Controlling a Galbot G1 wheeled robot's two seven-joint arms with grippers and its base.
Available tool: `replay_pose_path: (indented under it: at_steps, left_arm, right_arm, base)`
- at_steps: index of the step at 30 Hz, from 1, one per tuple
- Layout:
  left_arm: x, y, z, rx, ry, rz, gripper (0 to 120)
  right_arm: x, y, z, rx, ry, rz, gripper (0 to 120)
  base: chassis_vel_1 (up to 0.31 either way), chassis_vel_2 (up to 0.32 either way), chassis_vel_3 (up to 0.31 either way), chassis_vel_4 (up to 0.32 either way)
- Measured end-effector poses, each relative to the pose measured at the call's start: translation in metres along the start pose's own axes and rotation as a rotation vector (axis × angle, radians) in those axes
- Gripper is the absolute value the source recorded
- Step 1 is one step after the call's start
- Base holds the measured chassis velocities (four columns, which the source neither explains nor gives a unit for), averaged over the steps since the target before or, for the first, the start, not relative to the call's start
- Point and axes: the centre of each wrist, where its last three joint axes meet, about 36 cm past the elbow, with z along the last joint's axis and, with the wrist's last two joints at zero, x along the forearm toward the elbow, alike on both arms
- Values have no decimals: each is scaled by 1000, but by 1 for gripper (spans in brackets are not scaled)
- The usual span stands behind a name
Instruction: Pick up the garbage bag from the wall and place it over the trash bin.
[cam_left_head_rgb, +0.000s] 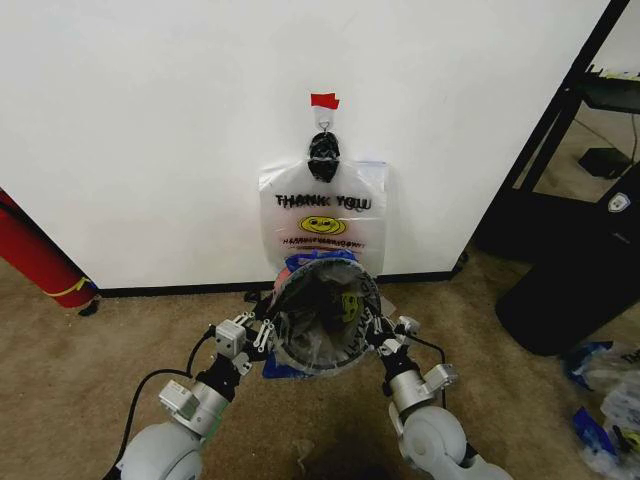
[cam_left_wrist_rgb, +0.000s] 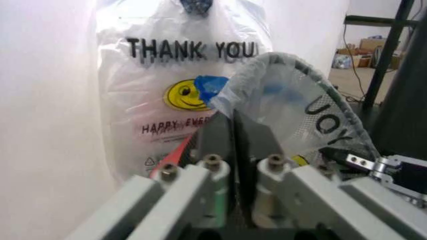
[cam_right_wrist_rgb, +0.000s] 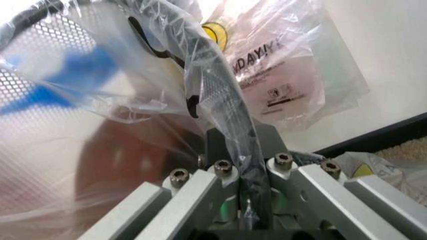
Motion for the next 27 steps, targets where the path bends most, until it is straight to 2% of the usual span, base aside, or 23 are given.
replay_pose_path:
  at_steps: [13, 27]
  left_arm:
    - [-6, 16, 13, 4, 0, -36, 0]
    - [-10, 30, 31, 19, -37, 23, 0]
  right_arm:
    - [0, -4, 3, -17, 19, -1, 0]
    - [0, 4, 2, -45, 44, -24, 0]
  base:
    - [0, 0, 0, 0]
    - [0, 0, 0, 0]
